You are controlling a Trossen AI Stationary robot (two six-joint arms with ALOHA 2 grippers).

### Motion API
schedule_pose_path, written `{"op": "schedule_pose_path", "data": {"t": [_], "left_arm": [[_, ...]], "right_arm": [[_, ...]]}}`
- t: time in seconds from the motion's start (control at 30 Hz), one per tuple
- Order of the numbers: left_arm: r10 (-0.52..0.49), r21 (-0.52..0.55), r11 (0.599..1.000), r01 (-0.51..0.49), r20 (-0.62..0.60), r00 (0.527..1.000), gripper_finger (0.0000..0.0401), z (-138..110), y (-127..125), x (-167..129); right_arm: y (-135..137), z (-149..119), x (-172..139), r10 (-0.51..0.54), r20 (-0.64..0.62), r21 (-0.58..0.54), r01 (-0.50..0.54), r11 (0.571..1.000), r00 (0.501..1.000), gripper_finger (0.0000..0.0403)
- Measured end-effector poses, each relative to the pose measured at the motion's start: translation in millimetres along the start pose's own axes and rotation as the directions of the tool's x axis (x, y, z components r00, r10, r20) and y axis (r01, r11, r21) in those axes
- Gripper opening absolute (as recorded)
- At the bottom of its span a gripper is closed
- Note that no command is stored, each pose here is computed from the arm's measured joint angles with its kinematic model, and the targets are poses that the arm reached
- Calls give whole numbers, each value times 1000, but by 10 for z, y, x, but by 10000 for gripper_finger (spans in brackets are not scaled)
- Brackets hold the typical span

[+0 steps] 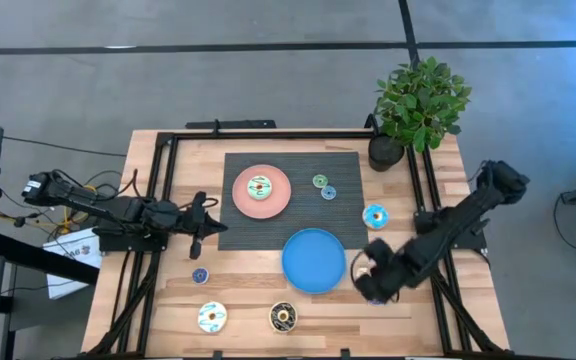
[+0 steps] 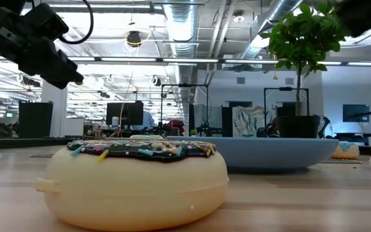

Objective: Pick & Place donuts
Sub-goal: Put the right small blue donut into the blue plate

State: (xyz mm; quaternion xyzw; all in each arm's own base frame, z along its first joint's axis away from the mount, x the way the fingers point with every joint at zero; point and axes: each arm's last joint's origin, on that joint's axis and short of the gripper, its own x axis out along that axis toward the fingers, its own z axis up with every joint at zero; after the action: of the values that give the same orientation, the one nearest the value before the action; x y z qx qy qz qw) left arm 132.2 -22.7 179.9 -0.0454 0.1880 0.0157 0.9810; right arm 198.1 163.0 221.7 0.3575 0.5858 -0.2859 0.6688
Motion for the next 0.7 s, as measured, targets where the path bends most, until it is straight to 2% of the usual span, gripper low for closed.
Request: {"op": "schedule_pose_path", "data": {"t": [0.17, 0.33, 0.5, 0.7], "left_arm": [[12, 13, 1000, -11, -56, 998, 0, -55, 11, -1], [17, -16, 1000, -18, -82, 997, 0, -80, 16, -3], [20, -30, 999, -23, -95, 995, 0, -94, 19, -4], [21, -28, 999, -24, -101, 995, 0, -99, 20, -5]], "right_arm": [[147, -256, 88, -21, -53, 75, 25, 997, 998, 54], [210, -386, 247, -48, -58, 121, 55, 991, 997, 121], [252, -418, 444, -120, -129, 122, 136, 983, 984, 212], [296, -356, 649, -175, -125, 50, 182, 982, 977, 313]]}}
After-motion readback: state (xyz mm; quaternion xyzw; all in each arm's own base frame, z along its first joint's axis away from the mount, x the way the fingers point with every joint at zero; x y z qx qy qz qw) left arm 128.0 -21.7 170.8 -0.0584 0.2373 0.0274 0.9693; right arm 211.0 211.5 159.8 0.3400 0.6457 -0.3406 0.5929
